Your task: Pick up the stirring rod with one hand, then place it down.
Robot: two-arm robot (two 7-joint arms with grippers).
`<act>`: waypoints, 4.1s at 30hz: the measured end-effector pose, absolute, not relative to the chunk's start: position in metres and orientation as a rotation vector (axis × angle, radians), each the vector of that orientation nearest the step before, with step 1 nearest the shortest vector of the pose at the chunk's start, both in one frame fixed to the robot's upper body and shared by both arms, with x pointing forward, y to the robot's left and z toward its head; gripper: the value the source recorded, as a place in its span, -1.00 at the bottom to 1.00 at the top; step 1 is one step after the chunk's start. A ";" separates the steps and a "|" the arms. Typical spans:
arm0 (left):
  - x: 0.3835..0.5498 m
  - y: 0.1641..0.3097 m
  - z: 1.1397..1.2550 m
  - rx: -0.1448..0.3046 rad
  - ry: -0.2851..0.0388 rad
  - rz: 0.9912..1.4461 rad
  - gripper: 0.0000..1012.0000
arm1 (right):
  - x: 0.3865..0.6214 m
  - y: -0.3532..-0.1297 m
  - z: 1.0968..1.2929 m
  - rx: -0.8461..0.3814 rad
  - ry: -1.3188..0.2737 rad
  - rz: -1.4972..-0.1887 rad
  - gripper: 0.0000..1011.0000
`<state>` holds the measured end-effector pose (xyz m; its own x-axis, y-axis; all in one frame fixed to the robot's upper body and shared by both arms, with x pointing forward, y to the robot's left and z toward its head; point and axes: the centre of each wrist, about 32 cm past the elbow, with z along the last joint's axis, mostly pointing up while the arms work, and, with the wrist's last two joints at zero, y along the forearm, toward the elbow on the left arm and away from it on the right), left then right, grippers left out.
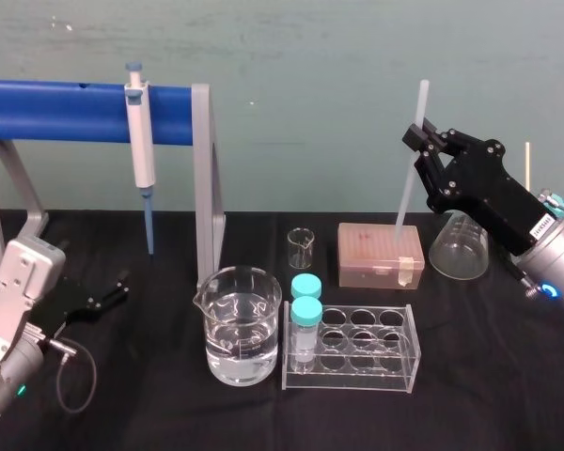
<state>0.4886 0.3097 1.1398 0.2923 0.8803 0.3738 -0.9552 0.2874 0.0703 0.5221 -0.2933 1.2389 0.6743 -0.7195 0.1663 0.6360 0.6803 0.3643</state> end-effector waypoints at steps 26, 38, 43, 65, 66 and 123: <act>0.489 0.310 1.140 0.304 -0.285 1.248 0.98 | 0.517 -0.303 1.235 0.246 -0.259 -0.695 -0.87; 0.489 0.310 1.140 0.304 -0.285 1.248 0.98 | 0.497 -0.320 1.215 0.186 -0.166 -0.634 -0.87; 0.489 0.310 1.140 0.304 -0.285 1.248 0.98 | 0.494 -0.325 1.204 0.161 -0.140 -0.637 -0.87; 0.489 0.310 1.140 0.304 -0.285 1.248 0.98 | 0.511 -0.322 1.175 0.152 -0.119 -0.636 -0.87; 0.489 0.310 1.140 0.304 -0.285 1.248 0.98 | 0.511 -0.322 1.174 0.148 -0.117 -0.637 -0.87; 0.489 0.310 1.140 0.304 -0.285 1.248 0.98 | 0.514 -0.317 1.140 0.061 -0.031 -0.689 0.11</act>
